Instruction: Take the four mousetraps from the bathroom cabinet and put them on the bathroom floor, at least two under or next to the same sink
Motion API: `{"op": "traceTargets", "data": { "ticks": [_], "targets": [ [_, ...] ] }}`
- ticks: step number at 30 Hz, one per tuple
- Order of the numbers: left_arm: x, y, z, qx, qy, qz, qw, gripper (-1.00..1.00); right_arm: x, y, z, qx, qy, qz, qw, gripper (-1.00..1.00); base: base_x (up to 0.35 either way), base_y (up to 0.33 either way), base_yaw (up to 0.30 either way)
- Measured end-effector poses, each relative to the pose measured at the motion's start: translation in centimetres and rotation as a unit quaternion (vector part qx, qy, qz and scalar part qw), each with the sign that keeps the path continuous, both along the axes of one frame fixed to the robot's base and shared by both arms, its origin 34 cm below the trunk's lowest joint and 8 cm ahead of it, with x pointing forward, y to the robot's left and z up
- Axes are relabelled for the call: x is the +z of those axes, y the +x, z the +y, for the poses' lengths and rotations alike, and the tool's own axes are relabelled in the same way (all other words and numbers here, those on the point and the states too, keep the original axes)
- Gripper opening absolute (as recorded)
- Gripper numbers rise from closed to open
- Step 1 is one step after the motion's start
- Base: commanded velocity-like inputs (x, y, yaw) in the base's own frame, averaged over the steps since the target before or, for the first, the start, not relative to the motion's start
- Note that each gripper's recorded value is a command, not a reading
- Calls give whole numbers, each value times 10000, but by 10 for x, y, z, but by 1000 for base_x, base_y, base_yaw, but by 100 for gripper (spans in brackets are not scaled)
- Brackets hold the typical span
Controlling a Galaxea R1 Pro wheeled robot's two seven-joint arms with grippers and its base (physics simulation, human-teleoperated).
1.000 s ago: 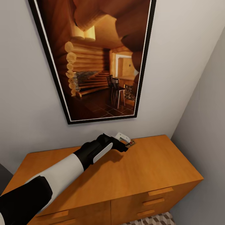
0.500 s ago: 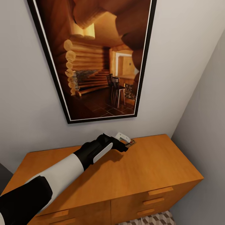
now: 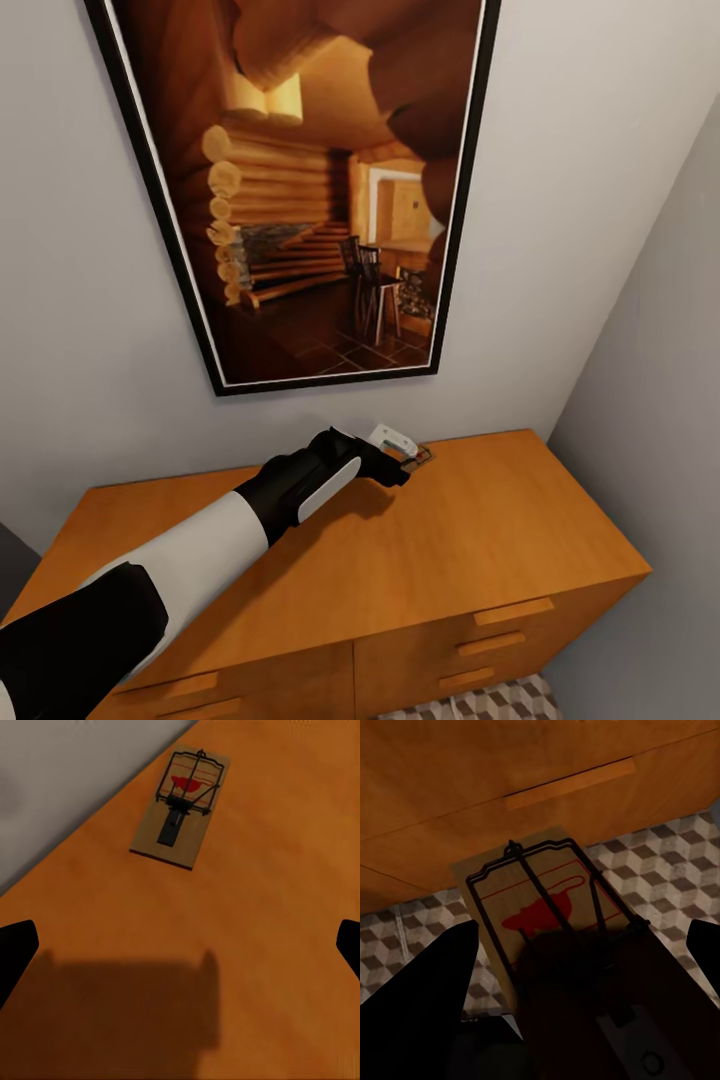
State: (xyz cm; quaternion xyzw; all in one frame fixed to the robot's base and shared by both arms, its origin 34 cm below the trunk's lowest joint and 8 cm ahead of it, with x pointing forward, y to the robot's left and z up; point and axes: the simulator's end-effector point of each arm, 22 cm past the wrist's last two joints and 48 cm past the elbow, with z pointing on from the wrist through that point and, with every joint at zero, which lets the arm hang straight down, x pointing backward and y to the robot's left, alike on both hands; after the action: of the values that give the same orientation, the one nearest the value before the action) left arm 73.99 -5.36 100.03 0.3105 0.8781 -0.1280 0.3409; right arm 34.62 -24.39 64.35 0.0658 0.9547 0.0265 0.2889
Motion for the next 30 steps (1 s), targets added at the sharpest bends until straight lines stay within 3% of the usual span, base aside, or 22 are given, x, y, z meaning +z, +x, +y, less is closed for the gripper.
{"op": "traceTargets", "data": {
  "ticks": [8,9,18,30],
  "targets": [
    [0,0,0,-4,4,2,10000,100,-1,-4,-4,-10,-31,31,10000,-100,41,-50,0],
    [0,0,-1,-8,0,1,10000,100,-4,-22,-7,-26,-57,154,9999,-100,2,-3,0],
    [0,0,-1,-10,0,0,10000,100,-17,-61,-5,-5,30,793,9968,-100,0,0,0],
    [0,-1,-1,-11,1,-1,10000,100,-19,-67,-4,-1,49,902,9959,-100,32,-6,0]
  ]
}}
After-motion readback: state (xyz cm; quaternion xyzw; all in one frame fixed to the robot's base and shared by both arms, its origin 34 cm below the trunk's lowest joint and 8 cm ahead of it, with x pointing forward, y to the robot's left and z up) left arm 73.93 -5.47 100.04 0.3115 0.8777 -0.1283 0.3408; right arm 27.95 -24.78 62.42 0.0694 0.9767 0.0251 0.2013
